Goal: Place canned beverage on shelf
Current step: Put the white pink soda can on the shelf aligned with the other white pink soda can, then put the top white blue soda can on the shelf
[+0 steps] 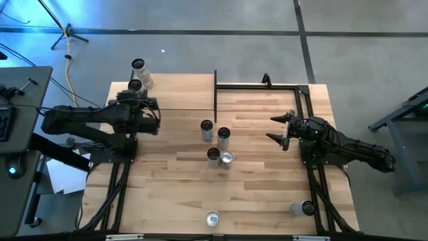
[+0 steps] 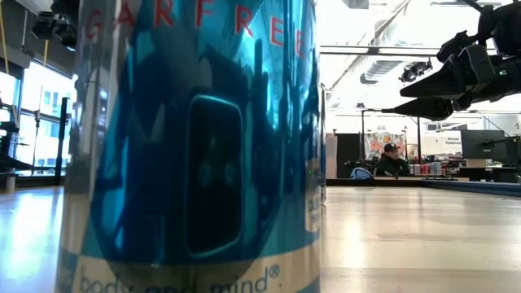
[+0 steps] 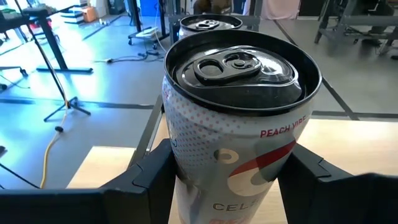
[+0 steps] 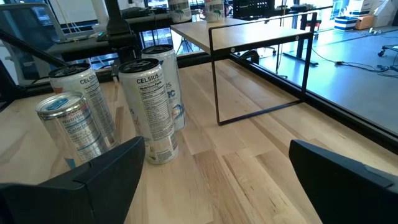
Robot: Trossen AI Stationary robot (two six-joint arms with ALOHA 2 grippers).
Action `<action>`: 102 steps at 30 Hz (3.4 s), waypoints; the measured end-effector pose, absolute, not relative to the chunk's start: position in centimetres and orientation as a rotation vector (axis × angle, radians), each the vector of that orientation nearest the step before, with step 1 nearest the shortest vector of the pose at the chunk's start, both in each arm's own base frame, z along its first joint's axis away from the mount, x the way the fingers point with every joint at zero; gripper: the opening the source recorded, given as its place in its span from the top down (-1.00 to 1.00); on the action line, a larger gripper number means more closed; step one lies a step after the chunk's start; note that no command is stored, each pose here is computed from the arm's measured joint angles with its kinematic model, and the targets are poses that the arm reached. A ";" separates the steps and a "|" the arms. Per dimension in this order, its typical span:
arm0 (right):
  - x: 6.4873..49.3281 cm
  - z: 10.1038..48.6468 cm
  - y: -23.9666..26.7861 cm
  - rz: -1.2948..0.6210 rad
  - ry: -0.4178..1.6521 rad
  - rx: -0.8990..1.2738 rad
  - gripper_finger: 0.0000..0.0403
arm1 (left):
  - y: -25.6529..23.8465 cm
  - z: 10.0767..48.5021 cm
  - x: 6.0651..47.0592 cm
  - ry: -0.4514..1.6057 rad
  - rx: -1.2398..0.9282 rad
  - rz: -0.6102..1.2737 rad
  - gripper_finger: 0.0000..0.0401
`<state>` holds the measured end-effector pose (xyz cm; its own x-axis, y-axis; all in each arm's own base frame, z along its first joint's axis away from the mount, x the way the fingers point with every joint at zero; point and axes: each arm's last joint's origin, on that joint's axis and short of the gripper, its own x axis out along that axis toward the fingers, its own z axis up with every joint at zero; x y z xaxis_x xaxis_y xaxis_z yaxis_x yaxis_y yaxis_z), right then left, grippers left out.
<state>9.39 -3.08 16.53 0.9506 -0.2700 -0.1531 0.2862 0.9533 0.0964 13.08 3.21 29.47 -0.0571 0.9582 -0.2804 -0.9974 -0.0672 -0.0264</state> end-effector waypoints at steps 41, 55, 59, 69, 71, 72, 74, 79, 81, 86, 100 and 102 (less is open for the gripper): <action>9.4 16.5 -3.1 -0.283 0.139 0.118 -0.92 | 6.3 29.2 13.8 0.227 -0.349 1.753 0.08; 9.4 16.5 -3.1 -0.283 0.139 0.118 -0.92 | 6.9 29.2 13.7 0.249 -0.362 1.782 0.08; 9.4 16.5 -3.1 -0.283 0.139 0.118 -0.92 | 6.9 29.2 13.7 0.237 -0.374 1.784 0.08; 9.4 16.5 -3.1 -0.284 0.139 0.118 -0.92 | 6.9 29.2 13.7 0.232 -0.384 1.785 0.04; 9.4 16.5 -3.1 -0.284 0.139 0.118 -0.92 | 6.9 29.2 13.7 0.232 -0.386 1.785 -0.04; 9.4 16.5 -3.1 -0.284 0.139 0.118 -0.92 | 6.9 29.2 13.7 0.232 -0.387 1.784 -0.08; 9.4 16.5 -3.1 -0.284 0.139 0.118 -0.92 | 6.9 29.2 13.7 0.231 -0.390 1.784 -0.19; 9.4 16.5 -3.1 -0.283 0.139 0.118 -0.92 | 6.8 29.1 13.7 0.232 -0.428 1.778 -0.46; 9.4 16.5 -3.1 -0.283 0.139 0.118 -0.92 | 6.8 29.1 13.7 0.239 -0.438 1.775 -0.54; 9.4 16.5 -3.1 -0.284 0.139 0.118 -0.92 | 6.6 29.0 13.8 0.250 -0.447 1.758 -0.66; 9.4 16.5 -3.1 -0.284 0.139 0.118 -0.92 | 4.8 28.7 14.0 0.341 -0.553 1.667 -0.70; 9.4 16.5 -3.1 -0.283 0.139 0.118 -0.92 | 4.5 28.6 13.9 0.352 -0.573 1.663 -0.70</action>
<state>9.39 -3.08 16.54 0.9507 -0.2700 -0.1525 0.2863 0.9533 0.0964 13.86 4.54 28.61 -0.0962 0.8276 -0.5530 -0.9807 -0.1739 -0.0897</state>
